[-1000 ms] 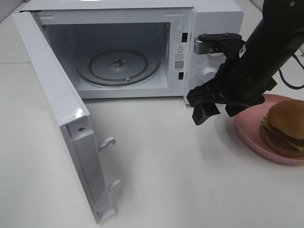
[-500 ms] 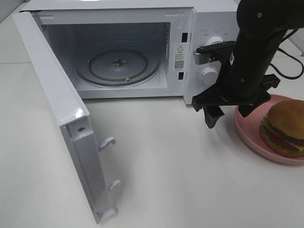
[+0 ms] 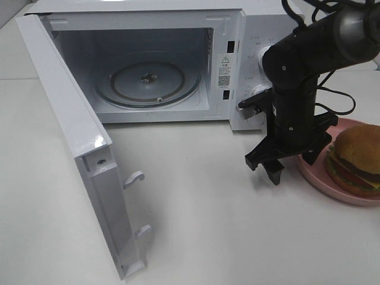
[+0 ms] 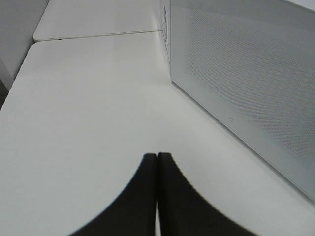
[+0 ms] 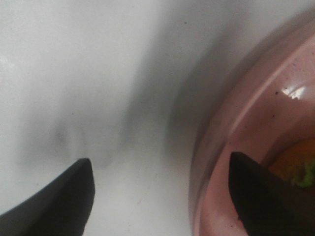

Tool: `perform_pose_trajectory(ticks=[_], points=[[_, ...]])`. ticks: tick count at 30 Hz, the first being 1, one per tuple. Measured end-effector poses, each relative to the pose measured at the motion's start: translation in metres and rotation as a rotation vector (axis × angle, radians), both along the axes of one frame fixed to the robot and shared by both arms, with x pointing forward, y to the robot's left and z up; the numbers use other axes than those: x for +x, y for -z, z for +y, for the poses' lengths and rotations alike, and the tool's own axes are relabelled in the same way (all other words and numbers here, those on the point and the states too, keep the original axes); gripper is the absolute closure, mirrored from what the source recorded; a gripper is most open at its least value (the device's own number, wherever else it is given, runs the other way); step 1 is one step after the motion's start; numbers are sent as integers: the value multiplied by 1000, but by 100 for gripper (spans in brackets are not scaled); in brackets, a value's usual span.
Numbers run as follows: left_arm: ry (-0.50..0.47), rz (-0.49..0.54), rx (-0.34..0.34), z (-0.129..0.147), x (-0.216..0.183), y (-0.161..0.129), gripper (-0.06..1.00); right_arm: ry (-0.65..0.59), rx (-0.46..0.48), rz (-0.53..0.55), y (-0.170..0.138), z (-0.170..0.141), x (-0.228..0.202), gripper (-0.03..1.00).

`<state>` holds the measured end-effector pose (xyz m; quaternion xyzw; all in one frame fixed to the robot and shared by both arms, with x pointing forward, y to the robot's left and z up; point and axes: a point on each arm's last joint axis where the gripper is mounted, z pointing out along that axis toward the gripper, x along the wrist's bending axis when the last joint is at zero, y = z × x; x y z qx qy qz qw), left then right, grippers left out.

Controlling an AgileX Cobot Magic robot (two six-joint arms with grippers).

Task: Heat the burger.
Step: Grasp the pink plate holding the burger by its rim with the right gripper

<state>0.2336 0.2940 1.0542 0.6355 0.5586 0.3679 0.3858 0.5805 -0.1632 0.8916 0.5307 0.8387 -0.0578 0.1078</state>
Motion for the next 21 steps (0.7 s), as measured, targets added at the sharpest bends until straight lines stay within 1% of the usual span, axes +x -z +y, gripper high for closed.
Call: perform_pose_trajectory(ticks=[5, 8, 9, 10, 11, 12, 13, 14, 15, 16, 17, 18, 19, 20, 21], points=[[0, 0, 0, 0, 0, 0, 94, -15, -26, 18, 10, -1, 1, 23], [0, 0, 0, 0, 0, 0, 94, -17, -28, 16, 11, -1, 3, 24], [0, 0, 0, 0, 0, 0, 94, -18, -28, 15, 11, 0, 3, 26], [0, 0, 0, 0, 0, 0, 94, -20, -28, 13, 12, 0, 3, 30], [0, 0, 0, 0, 0, 0, 94, -20, -28, 13, 12, 0, 3, 30], [0, 0, 0, 0, 0, 0, 94, -22, -28, 13, 13, 0, 4, 33], [0, 0, 0, 0, 0, 0, 94, -23, -29, 14, 13, 0, 4, 40], [0, 0, 0, 0, 0, 0, 94, -23, -29, 14, 13, 0, 4, 40], [0, 0, 0, 0, 0, 0, 94, -25, -32, 14, 13, -1, 4, 50], [0, 0, 0, 0, 0, 0, 94, -23, -33, 15, 14, -2, 4, 57], [0, 0, 0, 0, 0, 0, 94, -23, -33, 15, 14, -2, 4, 57], [0, 0, 0, 0, 0, 0, 94, -24, -39, 17, 14, -2, 4, 69], [0, 0, 0, 0, 0, 0, 94, -26, -42, 17, 14, -3, 4, 76], [0, 0, 0, 0, 0, 0, 94, -26, -42, 17, 14, -3, 4, 76], [0, 0, 0, 0, 0, 0, 94, -27, -48, 23, 14, -3, 4, 89]])
